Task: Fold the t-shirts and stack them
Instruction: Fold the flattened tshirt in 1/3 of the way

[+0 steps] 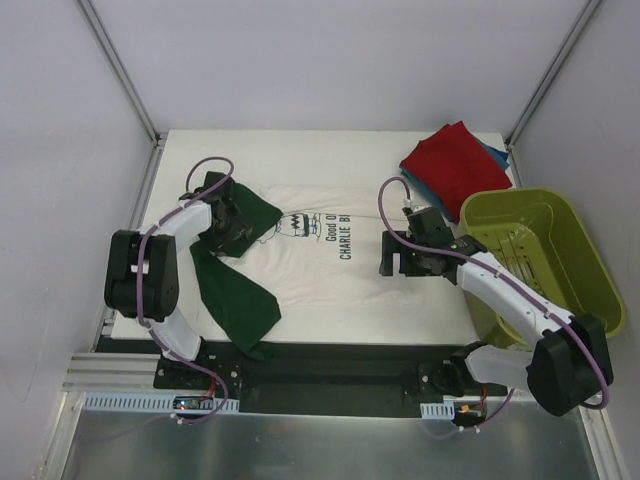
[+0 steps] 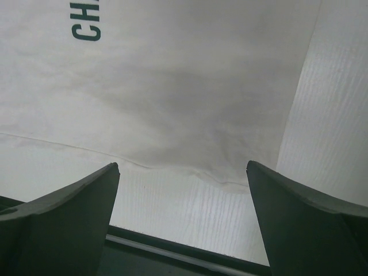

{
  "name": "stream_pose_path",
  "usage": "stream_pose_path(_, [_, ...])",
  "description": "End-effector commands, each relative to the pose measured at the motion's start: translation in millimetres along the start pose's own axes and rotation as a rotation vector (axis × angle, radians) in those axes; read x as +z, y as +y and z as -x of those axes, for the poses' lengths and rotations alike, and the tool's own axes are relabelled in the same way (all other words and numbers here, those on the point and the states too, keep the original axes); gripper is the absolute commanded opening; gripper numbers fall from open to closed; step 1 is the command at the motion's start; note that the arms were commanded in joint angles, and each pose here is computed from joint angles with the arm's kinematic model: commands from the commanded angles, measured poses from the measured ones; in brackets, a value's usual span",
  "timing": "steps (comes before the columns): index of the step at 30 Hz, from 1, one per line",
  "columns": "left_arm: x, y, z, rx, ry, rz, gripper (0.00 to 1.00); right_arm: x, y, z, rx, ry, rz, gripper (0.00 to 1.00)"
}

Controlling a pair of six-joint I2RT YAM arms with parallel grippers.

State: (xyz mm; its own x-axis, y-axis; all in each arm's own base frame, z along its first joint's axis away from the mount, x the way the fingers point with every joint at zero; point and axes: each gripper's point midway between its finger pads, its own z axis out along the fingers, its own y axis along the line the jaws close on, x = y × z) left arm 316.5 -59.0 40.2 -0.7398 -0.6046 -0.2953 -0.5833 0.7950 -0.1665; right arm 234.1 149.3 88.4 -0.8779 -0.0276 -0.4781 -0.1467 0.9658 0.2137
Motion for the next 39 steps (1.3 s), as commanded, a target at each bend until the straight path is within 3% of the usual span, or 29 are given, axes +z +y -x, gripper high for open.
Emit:
stream_pose_path(1, [21, -17, 33, -0.010, -0.007, -0.026, 0.69, -10, -9, 12, 0.002, -0.075, -0.053, 0.97])
stream_pose_path(4, [29, -29, 39, 0.003, 0.009, -0.043, 0.56, -11, -16, 12, -0.003, -0.073, -0.092, 0.97])
stream_pose_path(6, [27, -38, 44, 0.003, 0.016, -0.074, 0.39, -10, -19, 12, -0.003, -0.068, -0.109, 0.97])
stream_pose_path(10, [18, -44, 49, 0.004, -0.001, -0.100, 0.24, -10, -19, 11, -0.004, -0.060, -0.115, 0.97])
stream_pose_path(16, [-4, -44, 55, 0.025, -0.027, -0.126, 0.28, -8, -21, 12, -0.017, -0.045, -0.132, 0.97])
stream_pose_path(22, [-14, -42, 76, 0.029, -0.064, -0.109, 0.27, -3, -23, 16, -0.027, -0.031, -0.156, 0.97])
stream_pose_path(23, [-18, -47, 83, 0.035, -0.074, -0.115, 0.24, -3, -24, 17, -0.028, -0.032, -0.161, 0.97])
stream_pose_path(26, [-11, -55, 95, 0.036, -0.059, -0.118, 0.17, 1, -25, 17, -0.031, -0.020, -0.176, 0.97])
stream_pose_path(32, [11, -79, 121, 0.057, -0.041, -0.143, 0.18, 4, -26, 19, -0.042, -0.009, -0.184, 0.97])
stream_pose_path(35, [20, -94, 136, 0.081, -0.051, -0.167, 0.21, 5, -26, 20, -0.044, -0.004, -0.186, 0.97])
stream_pose_path(39, [30, -106, 160, 0.095, -0.091, -0.158, 0.39, 5, -25, 21, -0.040, -0.006, -0.184, 0.97])
